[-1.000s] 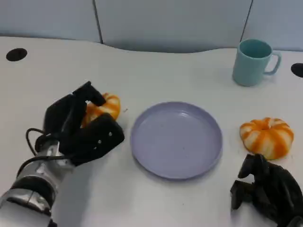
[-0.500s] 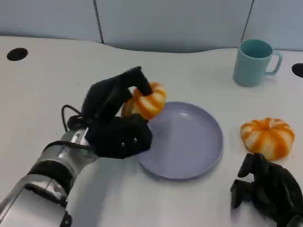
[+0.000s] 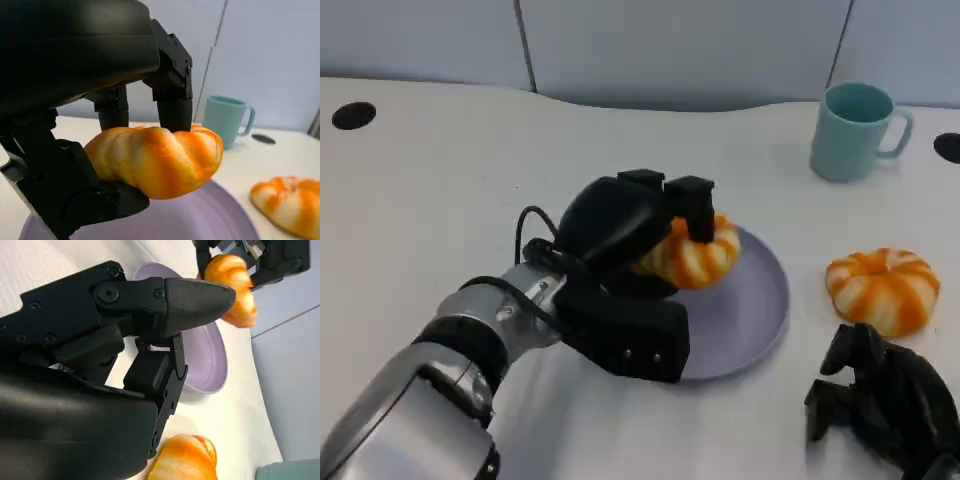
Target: Grasp the bread from the table and place it into the plate.
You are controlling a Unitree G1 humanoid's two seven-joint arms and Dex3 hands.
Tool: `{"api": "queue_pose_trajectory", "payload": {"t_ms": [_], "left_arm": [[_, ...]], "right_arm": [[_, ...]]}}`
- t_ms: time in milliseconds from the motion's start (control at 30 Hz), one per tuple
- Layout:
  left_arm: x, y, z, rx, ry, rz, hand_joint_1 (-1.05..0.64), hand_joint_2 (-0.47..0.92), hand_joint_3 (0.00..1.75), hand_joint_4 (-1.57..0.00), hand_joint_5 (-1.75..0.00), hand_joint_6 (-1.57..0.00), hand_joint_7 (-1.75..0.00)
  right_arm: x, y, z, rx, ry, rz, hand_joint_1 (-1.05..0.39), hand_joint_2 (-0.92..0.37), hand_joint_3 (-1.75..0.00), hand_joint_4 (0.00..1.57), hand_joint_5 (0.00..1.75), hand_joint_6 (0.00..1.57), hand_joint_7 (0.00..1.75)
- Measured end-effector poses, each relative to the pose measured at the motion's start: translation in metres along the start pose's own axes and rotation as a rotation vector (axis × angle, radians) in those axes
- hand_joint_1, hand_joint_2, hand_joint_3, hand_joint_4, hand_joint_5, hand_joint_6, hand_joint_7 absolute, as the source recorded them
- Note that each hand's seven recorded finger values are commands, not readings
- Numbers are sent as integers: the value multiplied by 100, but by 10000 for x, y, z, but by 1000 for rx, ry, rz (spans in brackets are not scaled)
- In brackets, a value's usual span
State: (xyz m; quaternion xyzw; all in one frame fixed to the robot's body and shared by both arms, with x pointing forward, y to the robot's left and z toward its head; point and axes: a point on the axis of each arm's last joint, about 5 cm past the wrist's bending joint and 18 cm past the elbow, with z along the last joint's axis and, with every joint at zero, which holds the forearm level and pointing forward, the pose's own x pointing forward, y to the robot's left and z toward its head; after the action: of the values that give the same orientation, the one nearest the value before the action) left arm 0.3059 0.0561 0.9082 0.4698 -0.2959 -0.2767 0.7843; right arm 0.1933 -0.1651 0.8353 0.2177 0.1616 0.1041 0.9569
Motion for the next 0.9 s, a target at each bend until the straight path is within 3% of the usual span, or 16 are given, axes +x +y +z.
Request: {"api": "queue_pose_trajectory", "payload": {"t_ms": [233,333,500,533,567,600,633,733,900], "left_arm": [[57,41,4,64,10,-123,-36,67,102,-86,-175,-69,-171],[58,32,4,89,9,-158,-38,78,78,-82,-175,-68,-162],[52,5,-1,139,20,-204,-39,82,72,-80,-175,-70,-156],[52,5,-1,140,21,-205,-35,83,58,-72,-135,-76,-101],[57,12,0,122,30,-218,-34,86,48,-72,-118,-85,-68],[63,23,0,96,44,-238,-33,88,41,-72,-109,-92,-48],[69,35,-2,61,62,-262,-35,90,34,-64,-98,-83,-26],[81,63,-9,-3,93,-319,-42,92,24,-42,-78,-61,-4],[84,66,-17,0,114,-360,-55,92,19,-10,-51,-28,0]], "right_arm": [[-6,14,-9,-5,2,-1,-46,-92,-47,121,140,110,131],[-6,20,-11,-6,1,-1,-45,-92,-48,119,142,106,135],[-12,28,-20,-13,-7,1,-46,-92,-48,119,142,106,136],[-12,28,-21,-13,-7,1,-46,-92,-47,119,142,106,136],[-13,28,-21,-13,-7,0,-46,-92,-47,119,142,106,136],[-13,27,-21,-12,-7,0,-46,-92,-47,119,142,107,136],[-13,27,-21,-10,-8,0,-46,-92,-47,121,141,108,135],[-13,27,-22,-9,-7,0,-45,-92,-48,122,140,110,133],[-13,27,-25,-6,-7,0,-45,-92,-48,122,140,109,133]]}}
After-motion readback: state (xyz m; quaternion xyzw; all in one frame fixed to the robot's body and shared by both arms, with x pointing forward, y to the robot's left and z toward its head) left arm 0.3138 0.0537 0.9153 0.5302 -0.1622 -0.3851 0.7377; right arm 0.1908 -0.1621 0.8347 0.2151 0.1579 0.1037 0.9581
